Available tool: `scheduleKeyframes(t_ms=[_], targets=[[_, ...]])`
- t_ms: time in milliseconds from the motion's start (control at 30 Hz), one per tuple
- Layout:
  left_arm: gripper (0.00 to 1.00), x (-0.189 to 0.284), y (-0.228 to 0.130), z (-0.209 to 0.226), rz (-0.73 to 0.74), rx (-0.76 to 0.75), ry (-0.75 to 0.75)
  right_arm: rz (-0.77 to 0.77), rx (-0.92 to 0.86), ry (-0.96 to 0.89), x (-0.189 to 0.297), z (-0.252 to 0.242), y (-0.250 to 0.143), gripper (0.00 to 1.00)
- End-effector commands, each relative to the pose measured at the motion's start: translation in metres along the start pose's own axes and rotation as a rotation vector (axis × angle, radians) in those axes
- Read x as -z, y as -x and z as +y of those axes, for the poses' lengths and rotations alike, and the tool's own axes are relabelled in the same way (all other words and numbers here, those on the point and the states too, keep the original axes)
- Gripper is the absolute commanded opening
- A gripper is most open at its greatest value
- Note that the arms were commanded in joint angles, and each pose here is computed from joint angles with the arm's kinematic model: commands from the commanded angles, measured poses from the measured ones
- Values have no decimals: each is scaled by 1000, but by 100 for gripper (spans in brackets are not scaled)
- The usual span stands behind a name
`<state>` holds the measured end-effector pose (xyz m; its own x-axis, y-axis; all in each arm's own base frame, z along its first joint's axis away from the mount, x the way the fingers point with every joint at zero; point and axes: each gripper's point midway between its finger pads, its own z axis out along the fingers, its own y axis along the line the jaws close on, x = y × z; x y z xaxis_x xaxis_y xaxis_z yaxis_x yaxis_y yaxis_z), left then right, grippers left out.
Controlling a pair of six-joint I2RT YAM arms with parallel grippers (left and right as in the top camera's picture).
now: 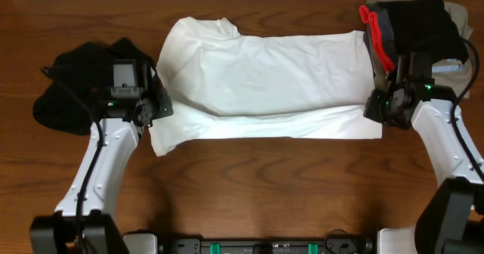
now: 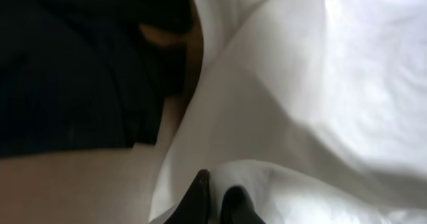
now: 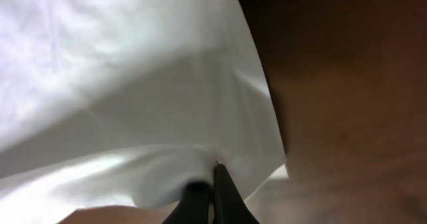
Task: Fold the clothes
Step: 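Open both grippers and release the T-shirt's bottom corners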
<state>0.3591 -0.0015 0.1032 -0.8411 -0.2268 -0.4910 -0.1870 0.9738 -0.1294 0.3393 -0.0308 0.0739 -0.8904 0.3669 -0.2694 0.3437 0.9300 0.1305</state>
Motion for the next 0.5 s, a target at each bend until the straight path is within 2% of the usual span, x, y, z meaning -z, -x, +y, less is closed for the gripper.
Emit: scheduleKeyframes(t_ms=[0, 467], targets=[[6, -11, 4, 1, -8, -1, 11, 2, 24, 12, -9, 0, 3, 1], [6, -52, 12, -16, -31, -38, -14, 19, 25, 21, -39, 2, 9, 1]])
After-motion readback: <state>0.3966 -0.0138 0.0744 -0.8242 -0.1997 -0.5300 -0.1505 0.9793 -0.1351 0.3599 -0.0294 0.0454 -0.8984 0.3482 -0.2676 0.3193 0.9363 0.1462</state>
